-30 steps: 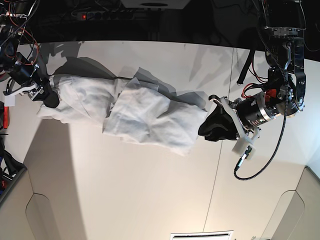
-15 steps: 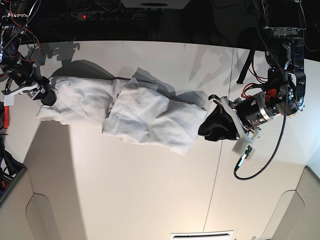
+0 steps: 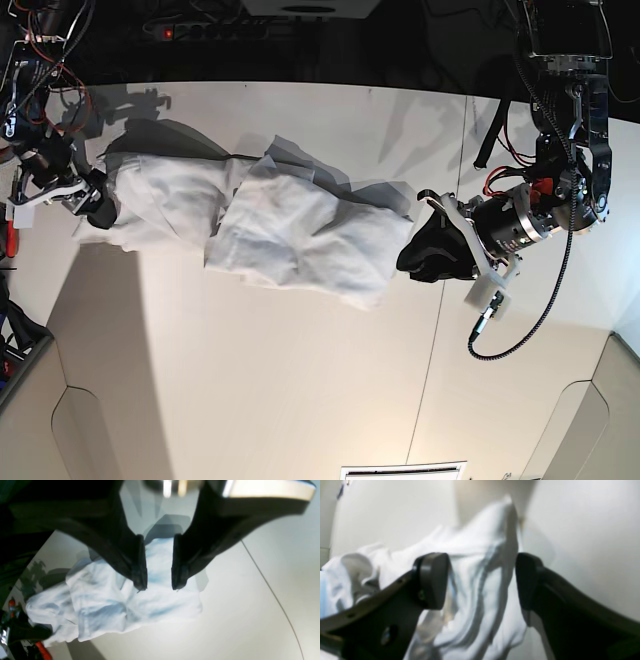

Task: Layout the t-shirt on the table in an organized manner, then fold the t-shirt properly
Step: 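Grasp the opposite shirt end with the right gripper, then fold the held end with the right gripper toward the left gripper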

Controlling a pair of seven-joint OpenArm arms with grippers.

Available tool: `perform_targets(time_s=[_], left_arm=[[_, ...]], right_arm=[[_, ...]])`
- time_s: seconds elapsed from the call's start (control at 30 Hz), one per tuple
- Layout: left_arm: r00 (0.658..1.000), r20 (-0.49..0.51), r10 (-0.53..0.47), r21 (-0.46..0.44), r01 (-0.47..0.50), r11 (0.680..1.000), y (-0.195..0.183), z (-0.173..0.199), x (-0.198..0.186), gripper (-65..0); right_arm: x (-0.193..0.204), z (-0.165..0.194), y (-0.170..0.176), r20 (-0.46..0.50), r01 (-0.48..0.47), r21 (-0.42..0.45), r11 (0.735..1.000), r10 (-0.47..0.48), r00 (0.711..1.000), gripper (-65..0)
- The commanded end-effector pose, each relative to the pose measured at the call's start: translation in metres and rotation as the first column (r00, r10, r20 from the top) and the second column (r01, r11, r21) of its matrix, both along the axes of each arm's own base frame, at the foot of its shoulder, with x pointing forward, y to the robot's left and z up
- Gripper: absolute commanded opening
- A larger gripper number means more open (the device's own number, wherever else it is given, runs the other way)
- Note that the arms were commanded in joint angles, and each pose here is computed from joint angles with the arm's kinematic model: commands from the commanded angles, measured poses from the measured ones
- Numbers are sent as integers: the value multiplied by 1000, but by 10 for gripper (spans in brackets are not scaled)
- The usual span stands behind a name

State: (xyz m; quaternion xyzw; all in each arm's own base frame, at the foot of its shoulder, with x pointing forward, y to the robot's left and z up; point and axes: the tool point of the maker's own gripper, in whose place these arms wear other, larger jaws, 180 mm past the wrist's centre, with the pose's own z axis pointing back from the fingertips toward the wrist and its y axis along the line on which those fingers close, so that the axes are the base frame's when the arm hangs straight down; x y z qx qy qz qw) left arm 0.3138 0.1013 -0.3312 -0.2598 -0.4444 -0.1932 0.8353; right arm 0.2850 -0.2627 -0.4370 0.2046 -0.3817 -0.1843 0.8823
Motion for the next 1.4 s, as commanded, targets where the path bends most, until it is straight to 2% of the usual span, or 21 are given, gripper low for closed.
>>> perform_targets(time_s=[0.0,0.13,0.23,0.4,0.53,0.6,0.73,0.77,0.87,0.9,1.0,1.03,1.17,1.37], left_arm=[[998,55,-7,-20,8,1000,-1,15,7,-443],[998,55,-7,-20,8,1000,-1,15,7,-443],[998,55,-7,-20,8,1000,-1,15,7,-443],[998,55,-7,-20,8,1000,-1,15,7,-443],[998,56,-7,-20,8,1000,-1,16,7,-443],[998,56,-7,-20,8,1000,-1,16,7,-443],[998,55,-7,-19,8,1000,-1,15,7,-443],[998,55,-7,-19,8,1000,-1,15,7,-443],[998,55,-7,-20,8,1000,-1,15,7,-445],[998,55,-7,-20,8,1000,-1,15,7,-466],[998,56,-7,-22,8,1000,-1,16,7,-630],[998,56,-8,-22,9,1000,-1,16,7,-650],[997,66,-30,-30,32,999,-11,15,6,-650],[996,69,-64,53,61,997,-34,1,7,-650]], right_arm=[[10,12,-10,36,6,-39,999,-4,999,-232],[5,2,-24,-22,20,-137,990,-23,999,-232],[0,-4,-33,-61,43,-175,984,-55,997,-232],[2,-3,-28,-57,48,-145,988,-57,997,-233],[9,1,-5,-22,-3,-81,997,2,1000,-238],[10,-1,7,-23,-33,-67,997,32,999,-316],[12,-4,22,-30,-77,-58,995,75,997,-615],[12,-4,23,-31,-80,-58,995,78,996,-650],[13,-2,23,-23,-75,-49,996,74,997,-650],[14,-1,24,-17,-72,-40,997,71,997,-650],[17,4,24,1,-66,-29,997,66,998,-650],[18,6,24,7,-68,-32,997,68,998,-650],[24,18,24,42,-76,-52,996,78,996,-650],[35,44,26,105,-95,-92,991,105,989,-650]])
